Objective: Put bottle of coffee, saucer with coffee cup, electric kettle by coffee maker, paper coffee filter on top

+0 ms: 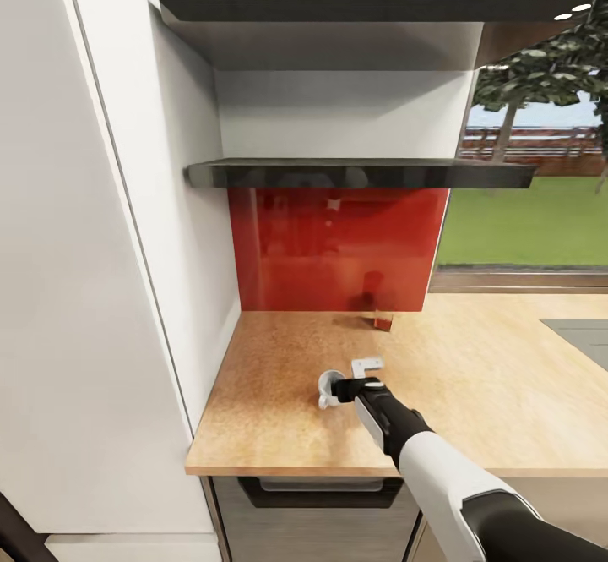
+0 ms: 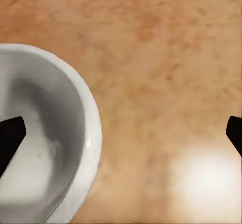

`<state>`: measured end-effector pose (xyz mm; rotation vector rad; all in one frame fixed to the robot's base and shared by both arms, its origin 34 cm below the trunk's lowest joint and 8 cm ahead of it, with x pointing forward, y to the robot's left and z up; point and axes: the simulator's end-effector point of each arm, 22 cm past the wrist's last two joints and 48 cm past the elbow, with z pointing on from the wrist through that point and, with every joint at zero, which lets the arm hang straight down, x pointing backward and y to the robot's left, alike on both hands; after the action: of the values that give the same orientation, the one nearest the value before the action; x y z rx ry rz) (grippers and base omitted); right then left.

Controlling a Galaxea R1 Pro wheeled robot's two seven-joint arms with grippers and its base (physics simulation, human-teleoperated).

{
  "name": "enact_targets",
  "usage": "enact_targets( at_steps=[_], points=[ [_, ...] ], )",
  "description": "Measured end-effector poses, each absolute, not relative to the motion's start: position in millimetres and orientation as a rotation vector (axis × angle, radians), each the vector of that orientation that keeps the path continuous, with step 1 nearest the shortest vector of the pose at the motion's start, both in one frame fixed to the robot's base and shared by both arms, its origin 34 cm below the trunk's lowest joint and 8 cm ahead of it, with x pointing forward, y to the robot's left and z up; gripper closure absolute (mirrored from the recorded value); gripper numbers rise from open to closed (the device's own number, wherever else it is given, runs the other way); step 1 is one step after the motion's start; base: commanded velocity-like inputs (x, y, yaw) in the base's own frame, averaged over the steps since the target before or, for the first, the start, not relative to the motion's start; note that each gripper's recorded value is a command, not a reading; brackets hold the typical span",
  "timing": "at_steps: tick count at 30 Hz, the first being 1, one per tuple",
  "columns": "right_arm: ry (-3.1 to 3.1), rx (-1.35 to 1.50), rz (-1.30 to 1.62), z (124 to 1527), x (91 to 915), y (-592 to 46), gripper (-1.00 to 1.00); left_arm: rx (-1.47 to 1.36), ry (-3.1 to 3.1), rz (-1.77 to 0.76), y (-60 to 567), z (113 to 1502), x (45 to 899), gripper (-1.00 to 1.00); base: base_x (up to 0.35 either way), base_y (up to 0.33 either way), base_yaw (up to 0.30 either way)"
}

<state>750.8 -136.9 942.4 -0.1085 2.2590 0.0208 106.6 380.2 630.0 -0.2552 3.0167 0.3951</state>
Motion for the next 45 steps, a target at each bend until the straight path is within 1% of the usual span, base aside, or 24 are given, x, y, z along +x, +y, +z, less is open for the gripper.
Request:
enact_targets(
  at_steps=[7, 8, 36, 45],
  points=[
    [2.238, -0.105, 0.024, 939, 750, -136, -1.0, -0.255, 3.017, 0.395, 380, 630, 107, -1.0, 0.0, 0.0, 0.0],
    [2.238, -0.105, 0.024, 939, 750, -136, 1.0, -0.255, 3.017, 0.395, 380, 630, 107, -1.0, 0.0, 0.0, 0.0],
    [2.226, -0.101, 0.031, 944, 753, -134, 1.0, -0.255, 3.013, 0.396, 381, 630, 108, -1.0, 0.0, 0.0, 0.0],
    [2.073, -0.076, 0.046, 1012, 787, -134, 1.0, -0.252, 3.011, 0.397, 381, 630, 109, -1.0, 0.0, 0.0, 0.0]
  ],
)
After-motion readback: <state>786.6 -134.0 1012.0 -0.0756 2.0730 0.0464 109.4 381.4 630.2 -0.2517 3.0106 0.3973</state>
